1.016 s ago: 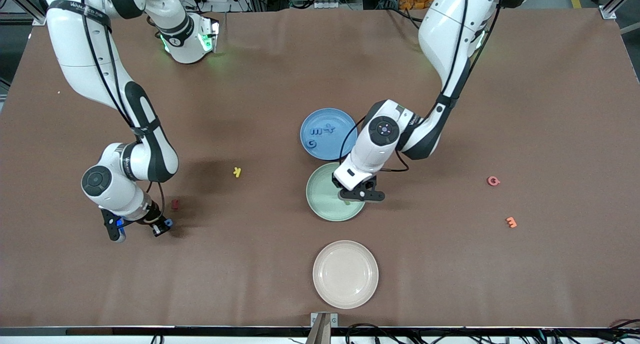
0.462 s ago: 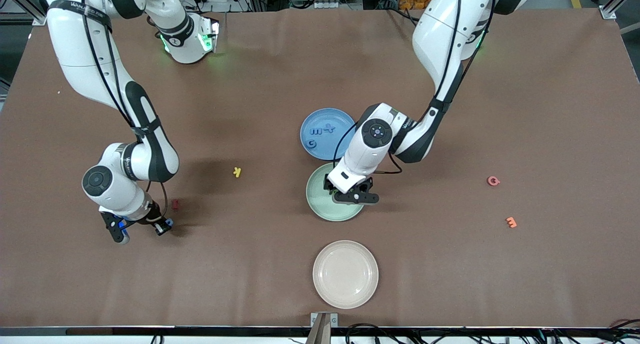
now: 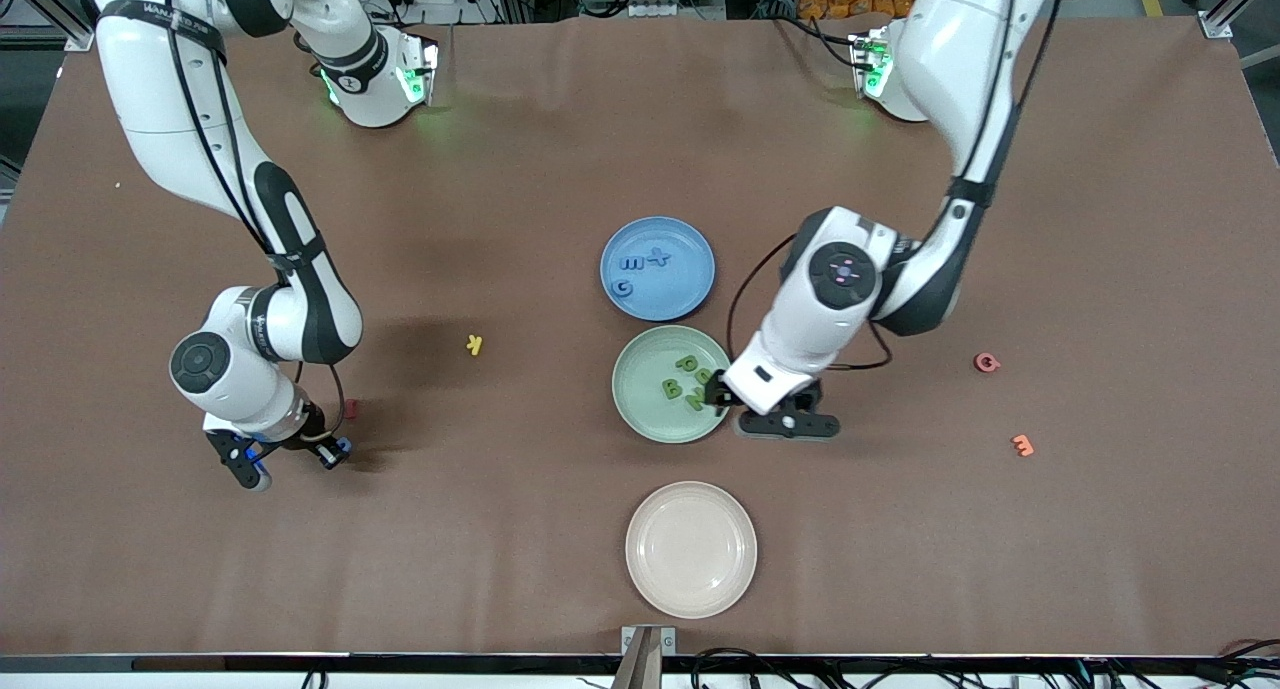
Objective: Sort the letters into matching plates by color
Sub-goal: 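Withdraw the left gripper from the plate while the right gripper lifts the a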
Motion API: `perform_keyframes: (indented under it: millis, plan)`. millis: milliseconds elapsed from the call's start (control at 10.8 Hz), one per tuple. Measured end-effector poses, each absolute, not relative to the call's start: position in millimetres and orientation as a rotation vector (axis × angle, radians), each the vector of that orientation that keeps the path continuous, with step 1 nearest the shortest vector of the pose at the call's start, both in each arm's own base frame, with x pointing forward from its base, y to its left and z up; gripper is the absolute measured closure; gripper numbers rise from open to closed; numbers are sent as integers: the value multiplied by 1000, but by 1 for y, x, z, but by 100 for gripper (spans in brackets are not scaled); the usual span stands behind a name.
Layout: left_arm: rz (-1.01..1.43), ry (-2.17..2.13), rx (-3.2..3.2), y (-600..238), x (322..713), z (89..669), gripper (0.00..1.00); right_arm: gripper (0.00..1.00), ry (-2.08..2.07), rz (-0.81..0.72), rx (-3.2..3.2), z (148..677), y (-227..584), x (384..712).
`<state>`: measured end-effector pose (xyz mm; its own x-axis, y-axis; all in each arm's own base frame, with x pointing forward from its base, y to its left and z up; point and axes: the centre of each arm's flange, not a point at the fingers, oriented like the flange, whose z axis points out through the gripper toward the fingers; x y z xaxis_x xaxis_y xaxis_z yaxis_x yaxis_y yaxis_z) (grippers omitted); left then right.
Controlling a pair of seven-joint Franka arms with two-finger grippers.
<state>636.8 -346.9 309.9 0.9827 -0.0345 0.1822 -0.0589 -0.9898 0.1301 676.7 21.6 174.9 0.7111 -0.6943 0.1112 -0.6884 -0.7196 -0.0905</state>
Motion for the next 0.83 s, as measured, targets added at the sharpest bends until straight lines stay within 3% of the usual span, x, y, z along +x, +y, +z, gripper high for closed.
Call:
perform_keyframes:
  millis: [462, 831]
  plan:
    - [103, -380, 3095, -196, 671, 366, 0, 70, 1044, -221, -2930, 176, 38, 677]
    - [-112, -255, 3148, -93, 660, 421, 0, 73, 916, -161, -3036, 191, 56, 678]
